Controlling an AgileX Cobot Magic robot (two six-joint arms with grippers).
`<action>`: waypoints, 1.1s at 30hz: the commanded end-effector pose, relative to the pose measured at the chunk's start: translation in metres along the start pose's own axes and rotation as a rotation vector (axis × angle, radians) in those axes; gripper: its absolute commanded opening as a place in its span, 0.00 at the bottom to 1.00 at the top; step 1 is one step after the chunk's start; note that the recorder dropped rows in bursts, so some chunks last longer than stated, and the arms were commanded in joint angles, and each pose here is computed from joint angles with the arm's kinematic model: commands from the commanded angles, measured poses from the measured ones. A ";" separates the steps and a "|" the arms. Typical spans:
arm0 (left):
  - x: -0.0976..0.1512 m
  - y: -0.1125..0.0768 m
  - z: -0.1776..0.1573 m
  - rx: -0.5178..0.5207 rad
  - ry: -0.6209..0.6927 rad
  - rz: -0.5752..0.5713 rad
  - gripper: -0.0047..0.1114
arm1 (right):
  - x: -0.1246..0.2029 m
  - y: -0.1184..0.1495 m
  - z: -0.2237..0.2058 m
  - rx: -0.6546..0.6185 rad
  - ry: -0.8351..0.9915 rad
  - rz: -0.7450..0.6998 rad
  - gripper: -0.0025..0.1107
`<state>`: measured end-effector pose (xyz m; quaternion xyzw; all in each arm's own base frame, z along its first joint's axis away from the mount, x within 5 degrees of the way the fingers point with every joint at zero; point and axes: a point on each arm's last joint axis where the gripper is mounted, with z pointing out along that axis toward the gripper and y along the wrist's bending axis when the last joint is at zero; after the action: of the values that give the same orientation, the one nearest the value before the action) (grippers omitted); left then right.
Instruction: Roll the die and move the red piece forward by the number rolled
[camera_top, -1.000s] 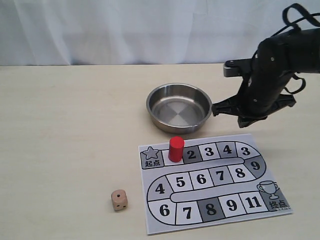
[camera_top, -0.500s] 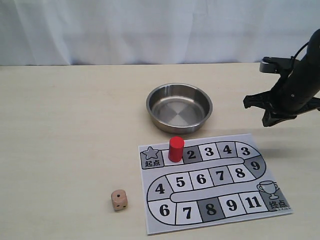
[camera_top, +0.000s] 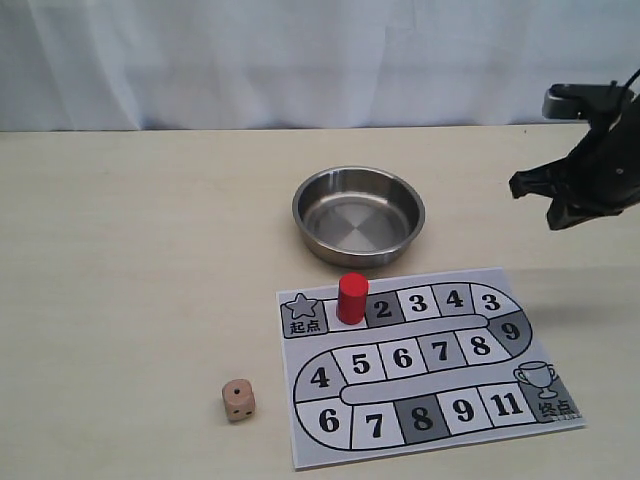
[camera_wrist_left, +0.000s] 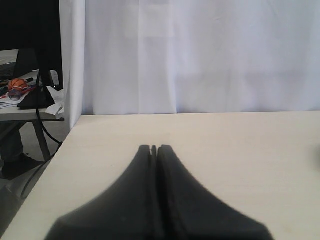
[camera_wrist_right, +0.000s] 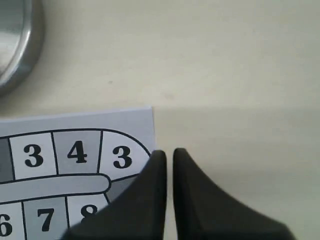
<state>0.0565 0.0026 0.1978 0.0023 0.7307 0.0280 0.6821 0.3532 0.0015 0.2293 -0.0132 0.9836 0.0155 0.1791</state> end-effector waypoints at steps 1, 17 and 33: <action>-0.002 0.000 0.000 0.000 -0.014 -0.004 0.04 | 0.011 -0.002 -0.052 0.037 -0.120 -0.028 0.06; -0.002 0.000 0.000 0.000 -0.011 -0.004 0.04 | 0.124 0.010 -0.264 0.061 -0.781 -0.041 0.06; -0.002 0.000 0.000 0.000 -0.011 -0.004 0.04 | 0.295 0.019 -0.332 0.061 -1.211 -0.055 0.06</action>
<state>0.0565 0.0026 0.1978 0.0023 0.7307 0.0280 0.6821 -0.0262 0.0012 0.4488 -0.0209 0.7104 -0.0159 0.7033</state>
